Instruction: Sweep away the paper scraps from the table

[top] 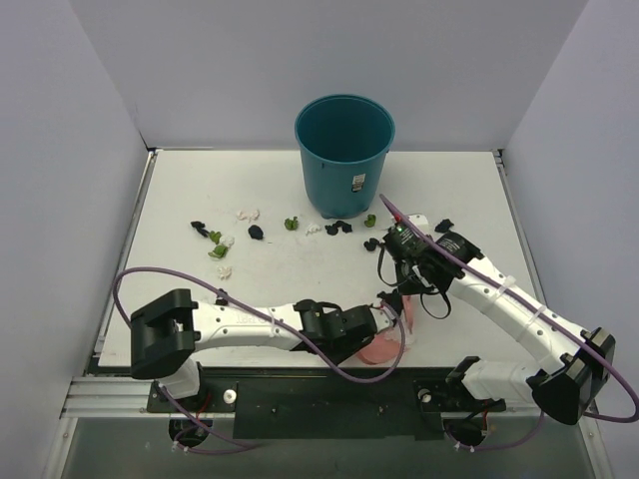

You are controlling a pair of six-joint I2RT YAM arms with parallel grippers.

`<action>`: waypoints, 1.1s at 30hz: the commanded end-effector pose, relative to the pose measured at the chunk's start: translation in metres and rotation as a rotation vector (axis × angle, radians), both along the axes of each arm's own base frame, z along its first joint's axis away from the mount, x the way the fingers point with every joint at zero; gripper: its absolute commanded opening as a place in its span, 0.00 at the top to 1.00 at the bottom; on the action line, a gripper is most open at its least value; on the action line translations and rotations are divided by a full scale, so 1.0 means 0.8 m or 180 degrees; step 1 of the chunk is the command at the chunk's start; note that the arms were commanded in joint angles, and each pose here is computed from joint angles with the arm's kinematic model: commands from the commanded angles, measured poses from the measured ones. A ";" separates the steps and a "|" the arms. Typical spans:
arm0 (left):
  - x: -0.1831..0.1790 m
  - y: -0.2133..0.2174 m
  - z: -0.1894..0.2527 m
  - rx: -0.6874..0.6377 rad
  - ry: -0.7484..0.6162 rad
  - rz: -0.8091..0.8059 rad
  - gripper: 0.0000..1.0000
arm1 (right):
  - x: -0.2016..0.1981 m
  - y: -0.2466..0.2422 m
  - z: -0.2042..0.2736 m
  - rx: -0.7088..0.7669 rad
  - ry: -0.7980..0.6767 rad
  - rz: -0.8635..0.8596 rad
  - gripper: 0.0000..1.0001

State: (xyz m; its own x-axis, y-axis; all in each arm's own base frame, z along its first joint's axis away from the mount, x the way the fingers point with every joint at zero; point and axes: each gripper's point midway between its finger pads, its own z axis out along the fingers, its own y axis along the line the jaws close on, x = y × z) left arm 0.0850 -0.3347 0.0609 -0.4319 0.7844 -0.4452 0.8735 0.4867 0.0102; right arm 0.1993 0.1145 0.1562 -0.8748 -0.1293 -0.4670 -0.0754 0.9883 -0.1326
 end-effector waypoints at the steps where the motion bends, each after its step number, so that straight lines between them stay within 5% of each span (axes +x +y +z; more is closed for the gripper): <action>1: 0.022 -0.022 0.010 -0.0065 -0.0209 0.0177 1.00 | -0.005 0.023 0.009 0.0223 0.0010 0.0179 1.00; 16: 0.041 -0.028 -0.005 -0.0153 -0.0123 0.0400 1.00 | 0.005 0.033 0.057 0.0590 -0.0332 0.0151 1.00; 33: 0.044 -0.005 -0.011 -0.0044 0.0096 0.0387 1.00 | 0.065 -0.068 0.091 -0.0200 -0.0758 -0.0487 1.00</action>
State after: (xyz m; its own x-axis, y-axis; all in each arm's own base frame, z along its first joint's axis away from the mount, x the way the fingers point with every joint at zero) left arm 0.1198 -0.3371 0.0432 -0.5417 0.7187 -0.4359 0.7998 0.6002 -0.0044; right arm 0.2322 0.0903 0.2084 -0.7951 -0.0163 -0.6063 0.0312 0.9972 -0.0677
